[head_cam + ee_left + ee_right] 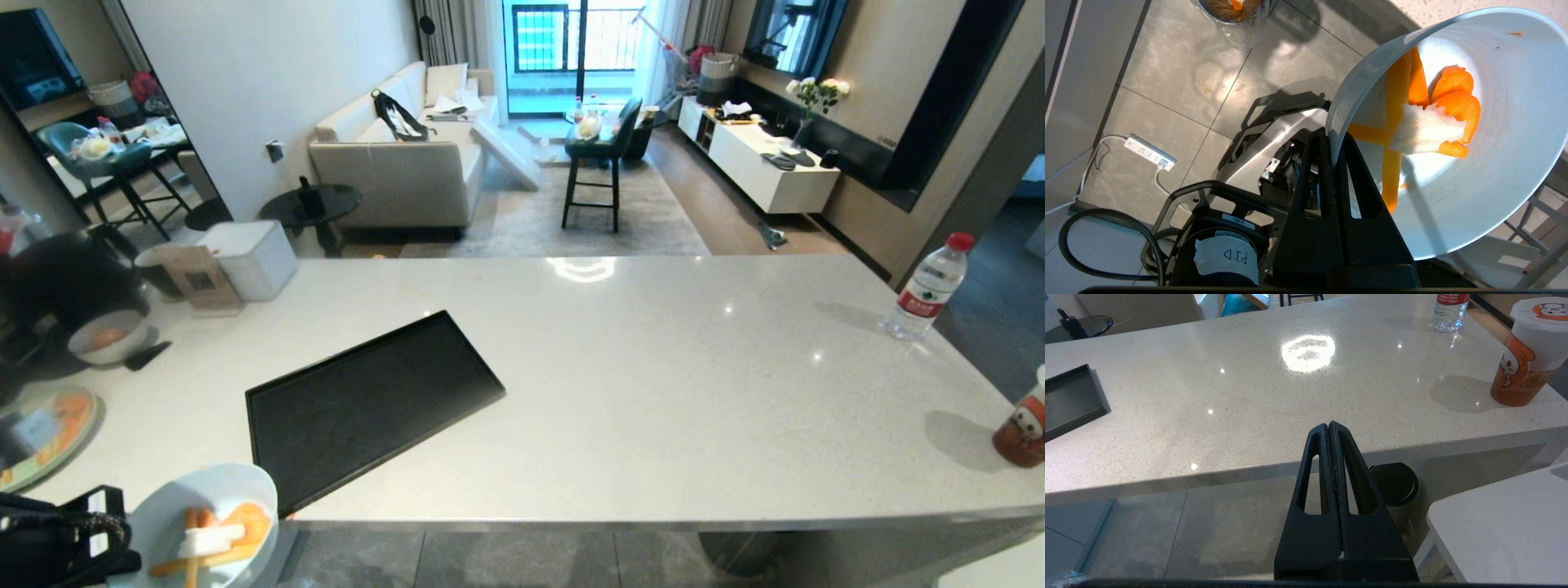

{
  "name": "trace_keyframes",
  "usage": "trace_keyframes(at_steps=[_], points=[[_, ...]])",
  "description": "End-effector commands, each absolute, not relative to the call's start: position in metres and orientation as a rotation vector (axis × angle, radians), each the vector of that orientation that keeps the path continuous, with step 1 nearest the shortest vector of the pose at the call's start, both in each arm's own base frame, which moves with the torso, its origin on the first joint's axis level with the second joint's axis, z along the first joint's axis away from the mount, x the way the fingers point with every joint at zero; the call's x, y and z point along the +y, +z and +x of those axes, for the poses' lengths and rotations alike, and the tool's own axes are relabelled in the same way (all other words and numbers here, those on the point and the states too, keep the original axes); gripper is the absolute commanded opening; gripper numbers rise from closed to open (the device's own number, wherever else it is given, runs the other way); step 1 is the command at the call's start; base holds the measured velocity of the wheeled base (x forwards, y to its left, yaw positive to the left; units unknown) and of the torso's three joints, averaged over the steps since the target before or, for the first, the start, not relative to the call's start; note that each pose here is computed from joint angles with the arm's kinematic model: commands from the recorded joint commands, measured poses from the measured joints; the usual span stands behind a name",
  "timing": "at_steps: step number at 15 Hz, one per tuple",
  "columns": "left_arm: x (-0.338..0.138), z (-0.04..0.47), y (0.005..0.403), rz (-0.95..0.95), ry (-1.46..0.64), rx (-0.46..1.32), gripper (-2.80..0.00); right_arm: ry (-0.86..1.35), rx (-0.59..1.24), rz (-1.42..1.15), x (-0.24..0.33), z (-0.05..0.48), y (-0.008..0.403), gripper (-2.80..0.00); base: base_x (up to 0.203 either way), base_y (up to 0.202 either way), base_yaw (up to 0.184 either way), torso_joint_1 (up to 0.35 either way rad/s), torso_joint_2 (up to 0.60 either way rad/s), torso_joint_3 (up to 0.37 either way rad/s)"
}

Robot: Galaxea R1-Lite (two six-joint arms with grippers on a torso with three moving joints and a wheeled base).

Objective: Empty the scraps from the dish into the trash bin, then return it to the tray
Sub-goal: Move the bowl over the trash can

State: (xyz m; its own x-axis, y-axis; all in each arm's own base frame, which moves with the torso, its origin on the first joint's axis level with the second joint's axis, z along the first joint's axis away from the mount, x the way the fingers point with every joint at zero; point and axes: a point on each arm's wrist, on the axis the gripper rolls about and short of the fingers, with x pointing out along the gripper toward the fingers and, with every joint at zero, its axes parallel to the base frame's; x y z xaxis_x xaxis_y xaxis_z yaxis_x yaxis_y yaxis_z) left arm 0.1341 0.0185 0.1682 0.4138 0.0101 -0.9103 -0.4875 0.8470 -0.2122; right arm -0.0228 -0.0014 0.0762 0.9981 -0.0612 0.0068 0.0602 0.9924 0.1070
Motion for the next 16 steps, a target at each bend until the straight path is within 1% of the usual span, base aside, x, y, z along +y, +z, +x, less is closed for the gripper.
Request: trace_keyframes(at_steps=[1, 16], points=[[0.0171, 0.1230, 0.1641, -0.494, 0.335, 1.111, -2.80, -0.061, -0.011, 0.108, -0.0014, -0.0228, 0.0763, -2.80, 0.000, 0.000, 0.000, 0.000, 0.00, 0.000], [0.0151, 0.1139, 0.1547, -0.502, 0.327, 1.144, -2.80, -0.061, -0.011, 0.108, -0.0014, -0.0228, 0.0763, -2.80, 0.000, 0.000, 0.000, 0.000, 0.00, 0.000]])
